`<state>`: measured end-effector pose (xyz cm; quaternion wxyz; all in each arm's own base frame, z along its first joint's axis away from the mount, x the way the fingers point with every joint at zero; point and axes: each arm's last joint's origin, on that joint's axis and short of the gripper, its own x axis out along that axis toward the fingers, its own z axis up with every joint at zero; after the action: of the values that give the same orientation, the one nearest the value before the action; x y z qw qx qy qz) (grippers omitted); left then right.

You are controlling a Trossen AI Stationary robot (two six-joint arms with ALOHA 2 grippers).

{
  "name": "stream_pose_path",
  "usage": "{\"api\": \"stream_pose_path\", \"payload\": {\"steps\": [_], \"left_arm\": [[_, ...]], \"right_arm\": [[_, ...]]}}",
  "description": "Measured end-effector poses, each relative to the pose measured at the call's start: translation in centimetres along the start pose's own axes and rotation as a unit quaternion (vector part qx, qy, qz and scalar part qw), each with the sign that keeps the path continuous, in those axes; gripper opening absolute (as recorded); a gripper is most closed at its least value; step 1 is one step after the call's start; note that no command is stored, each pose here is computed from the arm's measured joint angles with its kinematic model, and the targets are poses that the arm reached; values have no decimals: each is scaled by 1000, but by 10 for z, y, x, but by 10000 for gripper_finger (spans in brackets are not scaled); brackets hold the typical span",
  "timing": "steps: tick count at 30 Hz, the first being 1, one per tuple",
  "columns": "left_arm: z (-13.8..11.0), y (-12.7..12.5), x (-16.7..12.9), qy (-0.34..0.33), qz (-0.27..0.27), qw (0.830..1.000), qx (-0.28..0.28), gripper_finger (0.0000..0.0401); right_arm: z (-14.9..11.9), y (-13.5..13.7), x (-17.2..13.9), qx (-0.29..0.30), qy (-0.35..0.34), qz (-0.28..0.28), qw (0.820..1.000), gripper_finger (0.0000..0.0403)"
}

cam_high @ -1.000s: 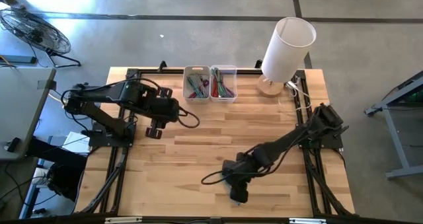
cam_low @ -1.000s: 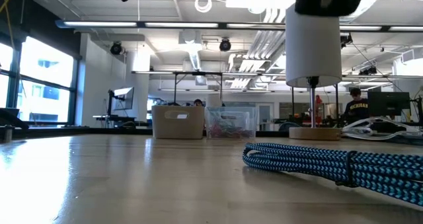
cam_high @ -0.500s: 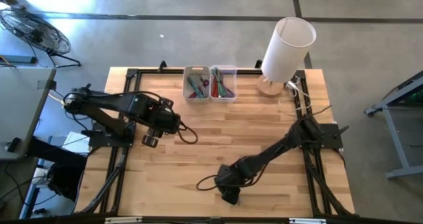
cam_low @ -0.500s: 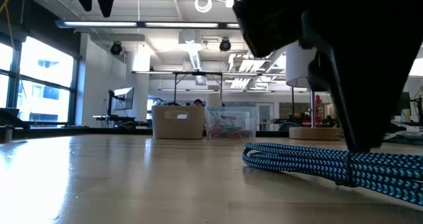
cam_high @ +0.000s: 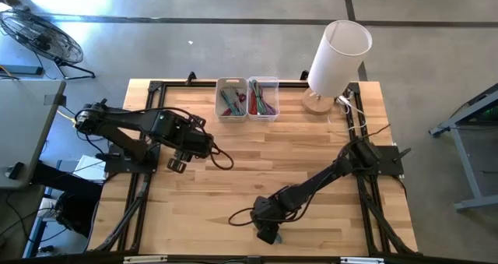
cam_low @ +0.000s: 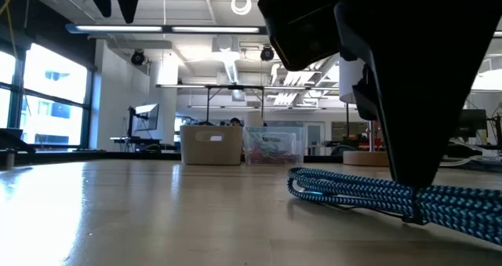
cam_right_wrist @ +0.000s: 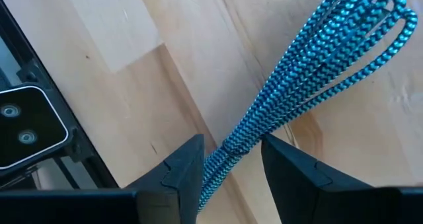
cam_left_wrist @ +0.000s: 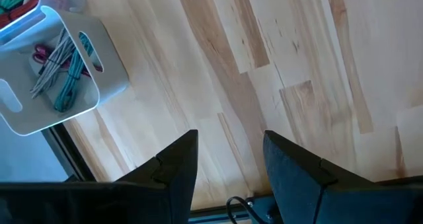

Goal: Pick & Place USB Port
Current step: Put the blue and black USB cable into the gray bin

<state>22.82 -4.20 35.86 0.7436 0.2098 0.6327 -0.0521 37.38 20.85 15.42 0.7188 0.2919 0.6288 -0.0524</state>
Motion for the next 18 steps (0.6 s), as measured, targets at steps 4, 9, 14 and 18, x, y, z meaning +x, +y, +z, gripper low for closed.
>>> {"api": "stream_pose_path", "payload": {"steps": [4,9,14,18], "left_arm": [[0,0,0,-1,7,1000,1,165],[2,1,0,-7,11,1000,-1,165],[2,1,0,-7,11,1000,-1,165],[2,1,0,-8,10,1000,-1,165]], "right_arm": [[0,0,0,0,-2,1,1000,144],[0,-1,4,0,1,-5,1000,144],[2,-3,18,1,13,-7,1000,144],[1,-6,27,8,21,-20,1000,125]]}}
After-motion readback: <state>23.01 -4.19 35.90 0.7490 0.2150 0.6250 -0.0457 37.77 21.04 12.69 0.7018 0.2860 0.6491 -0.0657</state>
